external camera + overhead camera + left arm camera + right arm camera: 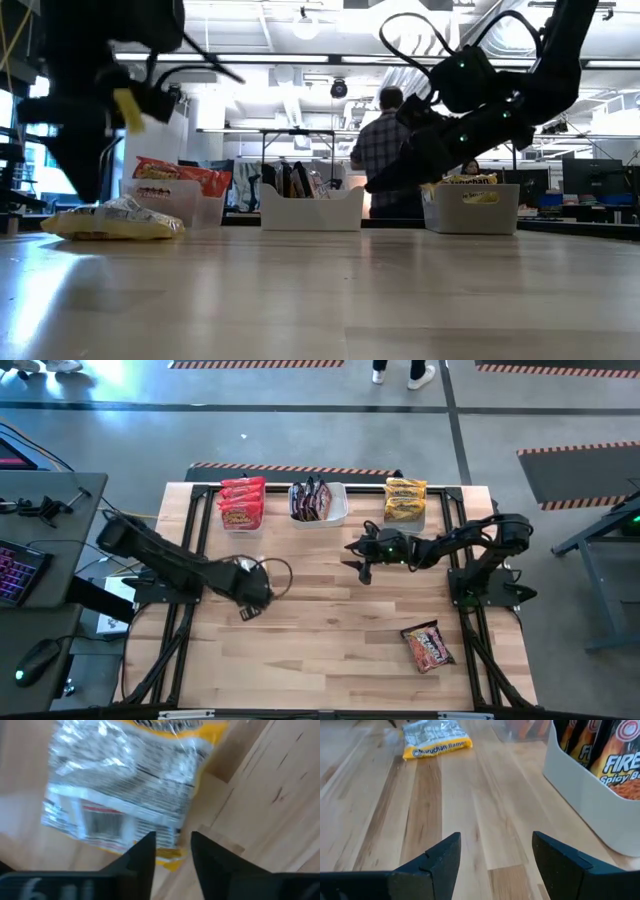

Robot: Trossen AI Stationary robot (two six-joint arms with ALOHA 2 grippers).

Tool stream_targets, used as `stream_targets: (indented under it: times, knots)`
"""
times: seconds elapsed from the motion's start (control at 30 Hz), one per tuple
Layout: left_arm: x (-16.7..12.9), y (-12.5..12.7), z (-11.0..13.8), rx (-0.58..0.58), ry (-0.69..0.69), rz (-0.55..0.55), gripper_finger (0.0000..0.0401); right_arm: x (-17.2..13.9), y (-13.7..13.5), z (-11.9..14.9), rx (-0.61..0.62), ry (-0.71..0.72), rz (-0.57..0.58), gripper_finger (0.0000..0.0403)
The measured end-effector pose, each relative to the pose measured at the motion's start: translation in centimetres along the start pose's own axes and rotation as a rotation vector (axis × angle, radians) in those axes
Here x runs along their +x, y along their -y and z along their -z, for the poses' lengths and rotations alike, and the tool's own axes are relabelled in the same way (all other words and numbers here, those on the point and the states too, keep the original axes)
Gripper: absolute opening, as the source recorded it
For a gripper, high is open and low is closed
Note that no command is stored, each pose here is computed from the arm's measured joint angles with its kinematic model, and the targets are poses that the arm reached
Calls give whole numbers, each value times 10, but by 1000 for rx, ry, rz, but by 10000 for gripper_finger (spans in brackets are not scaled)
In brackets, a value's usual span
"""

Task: Sort Maruchan noodles
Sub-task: Put the yellow noodle pack into the gray bin

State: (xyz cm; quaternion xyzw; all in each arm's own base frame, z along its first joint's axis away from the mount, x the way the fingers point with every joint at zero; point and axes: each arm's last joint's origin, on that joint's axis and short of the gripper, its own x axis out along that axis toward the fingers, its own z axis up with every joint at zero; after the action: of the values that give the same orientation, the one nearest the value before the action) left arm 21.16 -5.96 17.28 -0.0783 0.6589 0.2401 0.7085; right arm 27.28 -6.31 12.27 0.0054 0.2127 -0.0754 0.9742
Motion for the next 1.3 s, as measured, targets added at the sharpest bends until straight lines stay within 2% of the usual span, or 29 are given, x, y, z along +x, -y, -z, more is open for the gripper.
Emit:
stream_targets:
  times: [0.2,0.33,0.47,0.73,0.8,1.03,1.3]
  knots:
    - [21,15,1,-17,-75,-67,180,0,0,1,-5,-3,0,229]
    - [34,18,1,-1,-106,-127,193,0,0,1,-5,-5,0,229]
    - [39,20,0,40,-109,-159,158,0,0,1,-5,-5,0,229]
    - [29,16,-3,101,-38,-211,13,0,0,-1,1,22,2,229]
    - [24,12,-2,116,-34,-233,8,0,0,-3,18,45,5,229]
    - [1,-1,-5,105,63,-170,2,1,-3,-9,67,84,-7,235]
    - [-35,-24,-9,17,262,-30,1,15,-22,-49,39,161,-74,286]
